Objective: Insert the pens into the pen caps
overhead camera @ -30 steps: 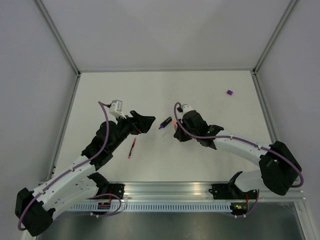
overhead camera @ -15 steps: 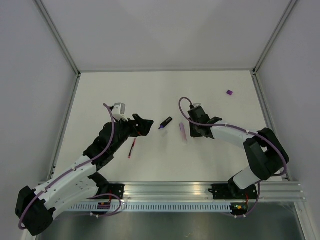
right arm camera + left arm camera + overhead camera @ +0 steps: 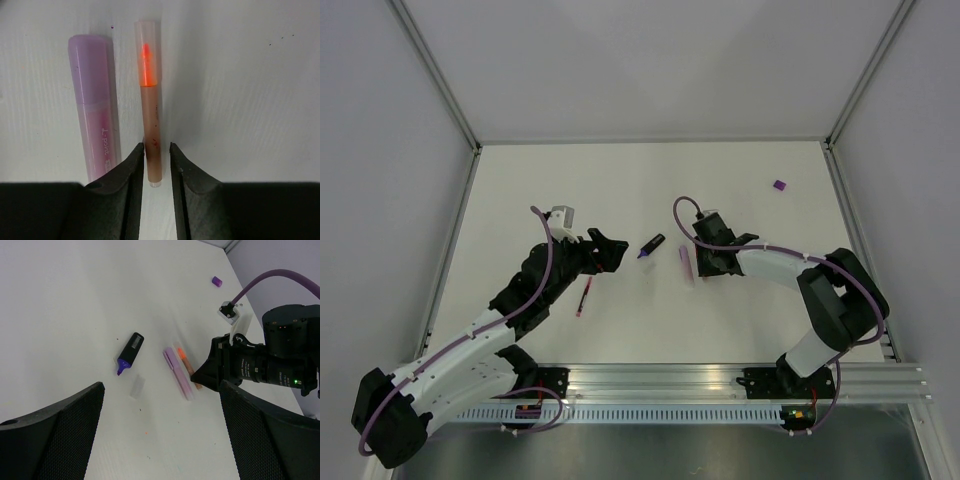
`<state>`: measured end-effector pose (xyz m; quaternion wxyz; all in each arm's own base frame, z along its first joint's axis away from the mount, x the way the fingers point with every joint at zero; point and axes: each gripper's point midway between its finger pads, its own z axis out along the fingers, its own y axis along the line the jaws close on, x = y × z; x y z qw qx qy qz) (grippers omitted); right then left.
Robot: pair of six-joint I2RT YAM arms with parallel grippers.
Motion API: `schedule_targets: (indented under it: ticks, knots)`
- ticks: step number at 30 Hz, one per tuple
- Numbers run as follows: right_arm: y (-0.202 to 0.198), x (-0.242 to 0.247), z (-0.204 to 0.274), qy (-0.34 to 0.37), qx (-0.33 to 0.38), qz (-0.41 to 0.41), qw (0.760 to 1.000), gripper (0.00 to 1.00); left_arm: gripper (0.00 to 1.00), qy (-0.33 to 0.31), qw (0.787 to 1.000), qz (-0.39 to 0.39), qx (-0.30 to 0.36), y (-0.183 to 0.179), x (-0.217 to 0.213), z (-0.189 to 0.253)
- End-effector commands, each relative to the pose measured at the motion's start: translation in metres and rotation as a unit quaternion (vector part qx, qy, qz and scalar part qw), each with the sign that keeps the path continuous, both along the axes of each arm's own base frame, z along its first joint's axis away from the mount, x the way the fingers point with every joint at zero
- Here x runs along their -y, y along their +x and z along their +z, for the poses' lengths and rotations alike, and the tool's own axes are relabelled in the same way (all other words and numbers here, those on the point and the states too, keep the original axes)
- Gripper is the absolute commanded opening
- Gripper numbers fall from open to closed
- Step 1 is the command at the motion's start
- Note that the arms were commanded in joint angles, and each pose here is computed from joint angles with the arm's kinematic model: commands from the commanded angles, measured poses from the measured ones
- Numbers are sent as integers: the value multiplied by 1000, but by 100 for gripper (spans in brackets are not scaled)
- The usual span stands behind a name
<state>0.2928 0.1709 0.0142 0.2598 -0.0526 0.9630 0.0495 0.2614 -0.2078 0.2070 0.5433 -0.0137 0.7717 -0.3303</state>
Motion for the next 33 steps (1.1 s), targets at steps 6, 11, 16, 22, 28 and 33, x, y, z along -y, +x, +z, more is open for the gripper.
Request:
schedule_targets:
  ticks: [6, 11, 16, 22, 28, 33]
  knots:
    - [27, -22, 72, 56, 65, 11, 996, 38, 100, 14, 999, -25, 25, -2, 5, 8]
    - [39, -68, 123, 134, 112, 127, 976, 49, 100, 17, 998, -35, 39, -5, 5, 12]
    - [54, -94, 143, 103, 146, 292, 940, 66, 100, 14, 998, -34, 55, -9, 1, 20]
    - [72, -99, 131, 24, 223, 434, 873, 72, 100, -3, 996, -23, 82, -16, -10, 34]
    - [60, -111, 95, -7, 188, 600, 778, 77, 100, -38, 993, -28, 112, -29, -16, 49]
    - [100, -99, 92, -1, 214, 551, 807, 77, 100, -44, 992, -29, 112, -29, -15, 49]
